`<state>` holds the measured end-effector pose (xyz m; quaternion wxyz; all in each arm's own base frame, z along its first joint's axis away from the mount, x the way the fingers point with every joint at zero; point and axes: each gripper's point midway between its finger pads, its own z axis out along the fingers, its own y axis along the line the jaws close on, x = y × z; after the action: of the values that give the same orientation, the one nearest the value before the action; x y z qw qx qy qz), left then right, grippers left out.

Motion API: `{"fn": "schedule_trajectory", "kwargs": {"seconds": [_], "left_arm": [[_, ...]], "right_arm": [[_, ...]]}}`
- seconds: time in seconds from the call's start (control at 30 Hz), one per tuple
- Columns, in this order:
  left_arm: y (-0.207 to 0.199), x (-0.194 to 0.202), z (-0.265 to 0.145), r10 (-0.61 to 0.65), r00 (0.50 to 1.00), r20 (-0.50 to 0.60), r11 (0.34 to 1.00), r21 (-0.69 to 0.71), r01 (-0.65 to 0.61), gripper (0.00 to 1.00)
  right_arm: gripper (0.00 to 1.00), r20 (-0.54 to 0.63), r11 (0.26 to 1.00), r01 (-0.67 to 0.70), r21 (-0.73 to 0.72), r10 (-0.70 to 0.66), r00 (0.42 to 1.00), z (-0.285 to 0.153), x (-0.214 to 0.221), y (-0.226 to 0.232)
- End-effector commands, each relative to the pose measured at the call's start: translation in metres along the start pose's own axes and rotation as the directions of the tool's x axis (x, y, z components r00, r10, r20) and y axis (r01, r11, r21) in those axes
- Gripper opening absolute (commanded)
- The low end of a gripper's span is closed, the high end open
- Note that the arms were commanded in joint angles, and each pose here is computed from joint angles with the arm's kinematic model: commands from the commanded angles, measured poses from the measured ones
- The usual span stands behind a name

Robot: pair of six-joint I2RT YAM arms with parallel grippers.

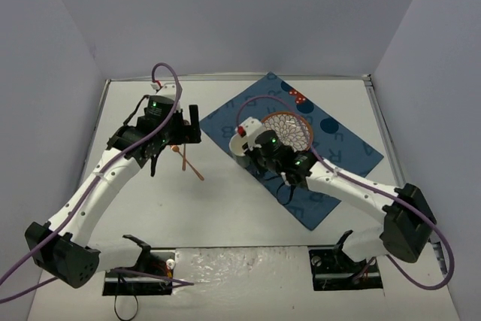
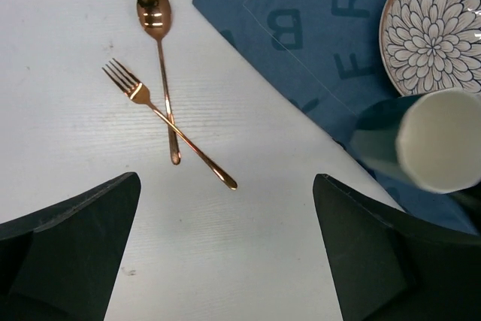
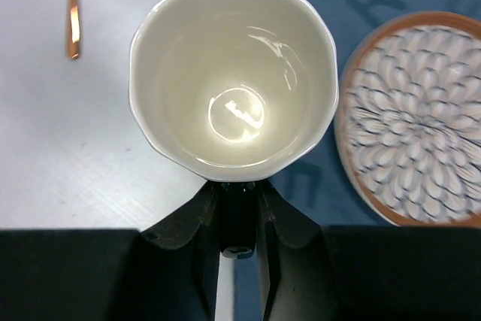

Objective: Set the dinner table for one person

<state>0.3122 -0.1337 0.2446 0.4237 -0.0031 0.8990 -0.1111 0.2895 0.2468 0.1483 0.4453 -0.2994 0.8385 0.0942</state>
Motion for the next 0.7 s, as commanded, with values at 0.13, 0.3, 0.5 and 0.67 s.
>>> {"fn": "schedule_trajectory", "kwargs": {"seconds": [0.13, 0.3, 0.5, 0.67], "left_arm": [[0.042, 0.009, -0.005, -0.027, 0.998, 0.057, 0.998, -0.056, 0.031, 0.97], [0.052, 0.022, -0.002, 0.002, 0.999, 0.039, 0.998, -0.065, 0.000, 0.97], [0.060, 0.029, -0.005, 0.045, 0.999, 0.031, 0.996, -0.073, -0.043, 0.97], [0.070, 0.040, -0.013, 0.097, 0.995, 0.020, 0.987, -0.131, -0.094, 0.97]], "right_arm": [[0.00, 0.332, 0.826, -0.401, 0.395, 0.279, 0.901, -0.085, -0.032, -0.168], [0.00, 0.373, 0.646, -0.537, 0.543, 0.387, 0.843, -0.111, 0.015, -0.239], [0.00, 0.380, 0.504, -0.598, 0.623, 0.472, 0.795, -0.117, 0.062, -0.282], [0.00, 0.381, 0.496, -0.588, 0.638, 0.460, 0.802, -0.118, 0.066, -0.307]]}}
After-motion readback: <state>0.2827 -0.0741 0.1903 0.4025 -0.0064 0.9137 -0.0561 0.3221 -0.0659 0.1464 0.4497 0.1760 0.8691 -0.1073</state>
